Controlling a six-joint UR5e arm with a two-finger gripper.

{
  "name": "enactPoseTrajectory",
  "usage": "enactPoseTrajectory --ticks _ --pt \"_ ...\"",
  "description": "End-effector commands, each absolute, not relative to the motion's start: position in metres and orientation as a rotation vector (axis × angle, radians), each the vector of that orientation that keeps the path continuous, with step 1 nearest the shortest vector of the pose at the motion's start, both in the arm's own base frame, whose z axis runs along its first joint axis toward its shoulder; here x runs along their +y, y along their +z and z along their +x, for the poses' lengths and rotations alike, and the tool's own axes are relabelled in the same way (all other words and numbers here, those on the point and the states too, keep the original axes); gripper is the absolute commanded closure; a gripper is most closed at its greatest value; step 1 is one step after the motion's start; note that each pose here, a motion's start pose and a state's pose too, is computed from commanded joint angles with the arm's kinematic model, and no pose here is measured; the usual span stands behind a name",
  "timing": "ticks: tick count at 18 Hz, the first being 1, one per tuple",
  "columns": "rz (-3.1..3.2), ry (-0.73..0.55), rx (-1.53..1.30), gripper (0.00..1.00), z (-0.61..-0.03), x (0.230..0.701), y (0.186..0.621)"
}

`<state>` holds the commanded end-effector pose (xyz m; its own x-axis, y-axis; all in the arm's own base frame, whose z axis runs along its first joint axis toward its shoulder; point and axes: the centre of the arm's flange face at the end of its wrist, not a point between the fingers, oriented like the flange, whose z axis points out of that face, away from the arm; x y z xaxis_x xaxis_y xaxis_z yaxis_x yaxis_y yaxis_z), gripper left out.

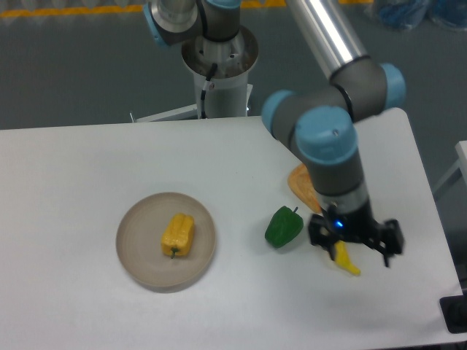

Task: Pick up the yellow pepper from the plate
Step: 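Move the gripper from beside the banana over the yellow pepper on the plate, then lower the open gripper around the yellow pepper on the plate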

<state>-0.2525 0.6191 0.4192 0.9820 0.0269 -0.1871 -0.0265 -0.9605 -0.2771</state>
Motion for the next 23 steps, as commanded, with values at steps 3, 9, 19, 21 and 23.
enactPoseTrajectory --ticks 3,9,19,21,23 --pt "-2.819 -0.047 0.035 0.0 -0.218 0.612 0.402" --pt "-2.815 -0.136 0.073 0.0 -0.141 0.594 0.366" --pt "-2.888 -0.073 0.157 0.0 -0.066 0.595 0.297" --pt "-2.92 -0.004 0.2 0.0 -0.053 0.601 0.285" --pt "-2.919 0.005 0.215 0.0 -0.045 0.603 0.284"
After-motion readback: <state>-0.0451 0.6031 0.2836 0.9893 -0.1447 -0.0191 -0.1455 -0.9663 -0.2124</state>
